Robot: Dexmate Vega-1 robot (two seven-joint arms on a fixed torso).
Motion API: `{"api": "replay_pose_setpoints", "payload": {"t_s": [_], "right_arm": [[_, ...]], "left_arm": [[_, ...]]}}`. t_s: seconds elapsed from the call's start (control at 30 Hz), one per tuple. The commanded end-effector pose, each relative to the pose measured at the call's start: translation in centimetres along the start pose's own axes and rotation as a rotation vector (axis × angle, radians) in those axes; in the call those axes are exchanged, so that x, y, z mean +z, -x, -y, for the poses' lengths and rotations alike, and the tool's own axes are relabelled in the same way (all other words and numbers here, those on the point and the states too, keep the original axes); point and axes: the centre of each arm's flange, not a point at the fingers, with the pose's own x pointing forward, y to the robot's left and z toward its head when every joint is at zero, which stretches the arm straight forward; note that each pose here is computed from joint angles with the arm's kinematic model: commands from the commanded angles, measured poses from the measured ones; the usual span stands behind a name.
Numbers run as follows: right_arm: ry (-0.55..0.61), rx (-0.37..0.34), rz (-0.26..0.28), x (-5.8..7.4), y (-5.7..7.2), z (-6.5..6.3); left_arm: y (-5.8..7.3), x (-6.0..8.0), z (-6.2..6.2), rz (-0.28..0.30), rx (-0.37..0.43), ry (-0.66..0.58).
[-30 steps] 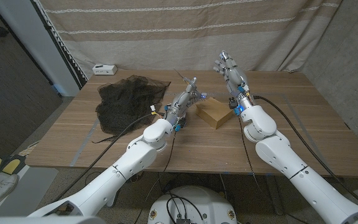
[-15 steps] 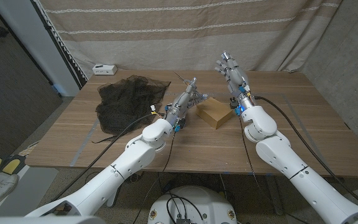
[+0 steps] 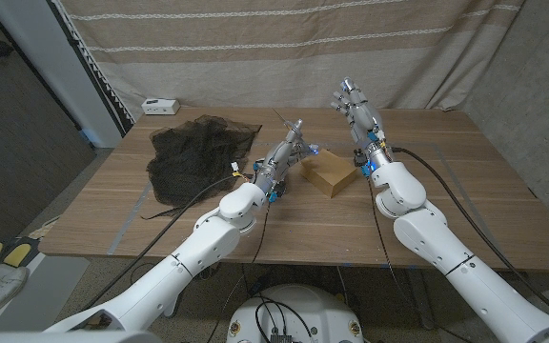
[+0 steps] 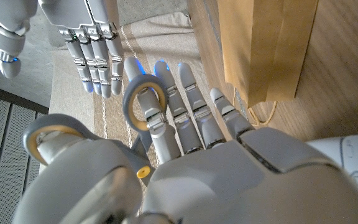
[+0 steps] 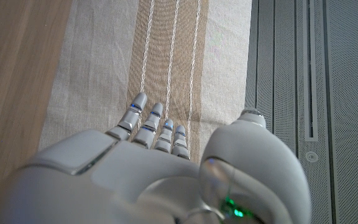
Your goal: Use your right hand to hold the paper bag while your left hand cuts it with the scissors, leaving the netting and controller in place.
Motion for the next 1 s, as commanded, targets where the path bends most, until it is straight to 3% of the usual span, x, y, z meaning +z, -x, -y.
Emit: {"api": "replay_pose_setpoints", "payload": {"t_s": [0.03,1.0], "right_arm": [[0.004,-0.001,0.008,0.31,0.25,-0.03],[0.017,-0.022,0.030,0.98,0.64,0.08]], "left_arm": [[0.13,0.02,0.14,0.003,0.006,0.007],[0.59,-0.34,-0.22,0.000,0.026,0.017]]}}
